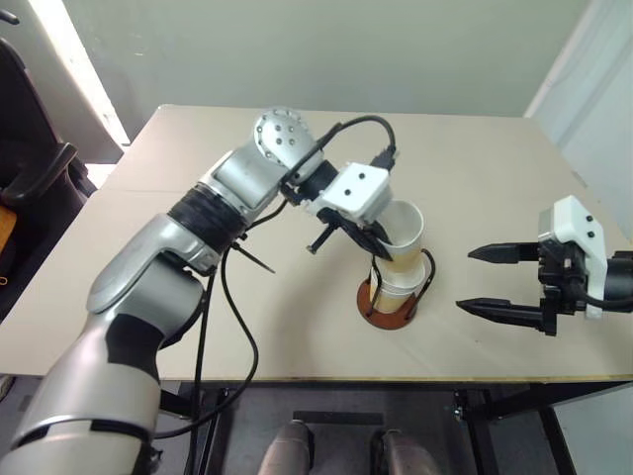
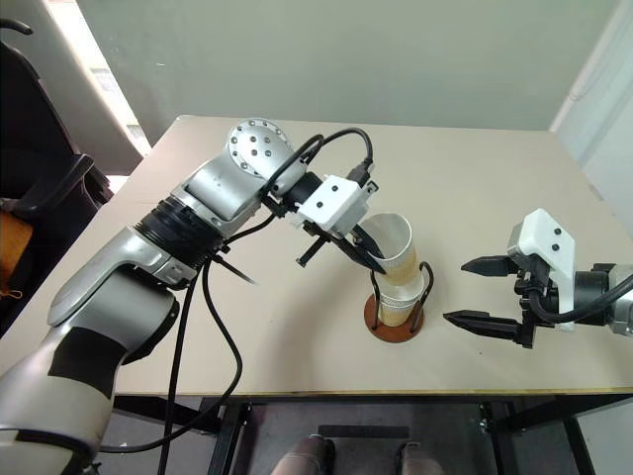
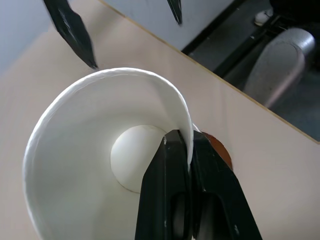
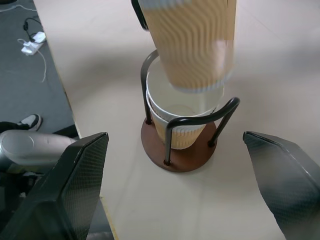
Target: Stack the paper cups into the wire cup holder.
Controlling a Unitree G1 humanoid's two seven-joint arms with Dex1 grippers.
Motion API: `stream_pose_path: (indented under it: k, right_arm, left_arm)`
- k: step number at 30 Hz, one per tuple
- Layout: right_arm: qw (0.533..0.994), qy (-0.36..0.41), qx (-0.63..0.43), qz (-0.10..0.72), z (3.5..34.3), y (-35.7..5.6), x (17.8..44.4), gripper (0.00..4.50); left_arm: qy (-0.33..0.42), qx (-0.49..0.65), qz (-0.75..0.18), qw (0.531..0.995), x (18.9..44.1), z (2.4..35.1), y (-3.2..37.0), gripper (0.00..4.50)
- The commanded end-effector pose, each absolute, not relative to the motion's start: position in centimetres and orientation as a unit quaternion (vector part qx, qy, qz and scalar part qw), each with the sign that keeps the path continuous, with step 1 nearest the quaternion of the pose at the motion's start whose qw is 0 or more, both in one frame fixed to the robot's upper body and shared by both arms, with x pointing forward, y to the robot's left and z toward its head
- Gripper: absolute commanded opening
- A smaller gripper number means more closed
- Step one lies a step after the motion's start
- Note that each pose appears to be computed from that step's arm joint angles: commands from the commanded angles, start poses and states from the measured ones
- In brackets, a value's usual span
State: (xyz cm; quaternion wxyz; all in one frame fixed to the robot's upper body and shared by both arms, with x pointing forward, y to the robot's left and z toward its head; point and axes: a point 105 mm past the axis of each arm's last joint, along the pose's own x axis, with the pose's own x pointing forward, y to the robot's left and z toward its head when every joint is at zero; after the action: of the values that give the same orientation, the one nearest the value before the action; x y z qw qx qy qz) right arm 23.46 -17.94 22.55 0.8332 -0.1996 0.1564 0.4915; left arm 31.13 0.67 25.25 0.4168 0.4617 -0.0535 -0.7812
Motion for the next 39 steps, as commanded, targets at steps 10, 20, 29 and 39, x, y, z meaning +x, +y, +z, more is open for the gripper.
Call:
stream_pose_path:
  k: [10, 20, 29, 39]
  right_arm:
    - [0.842, 0.137, -0.223, 0.472, 23.4, -18.1, 23.6, 4.50]
    - [0.839, 0.138, -0.224, 0.476, 22.9, -17.9, 23.8, 4.50]
    - [0.830, 0.119, -0.202, 0.506, 22.7, -17.7, 26.5, 4.50]
    - [0.822, 0.107, -0.193, 0.526, 23.8, -19.3, 28.6, 4.50]
  left_arm:
    - [-0.046, 0.486, -0.788, 0.375, 30.4, 25.2, 0.7, 0.45]
    - [-0.058, 0.496, -0.763, 0.411, 31.9, 26.0, 0.5, 2.78]
    - [0.025, 0.361, -0.692, 0.625, 33.8, 26.5, 11.4, 2.78]
    - [0.082, 0.160, -0.549, 0.816, 29.6, 25.1, 23.0, 2.78]
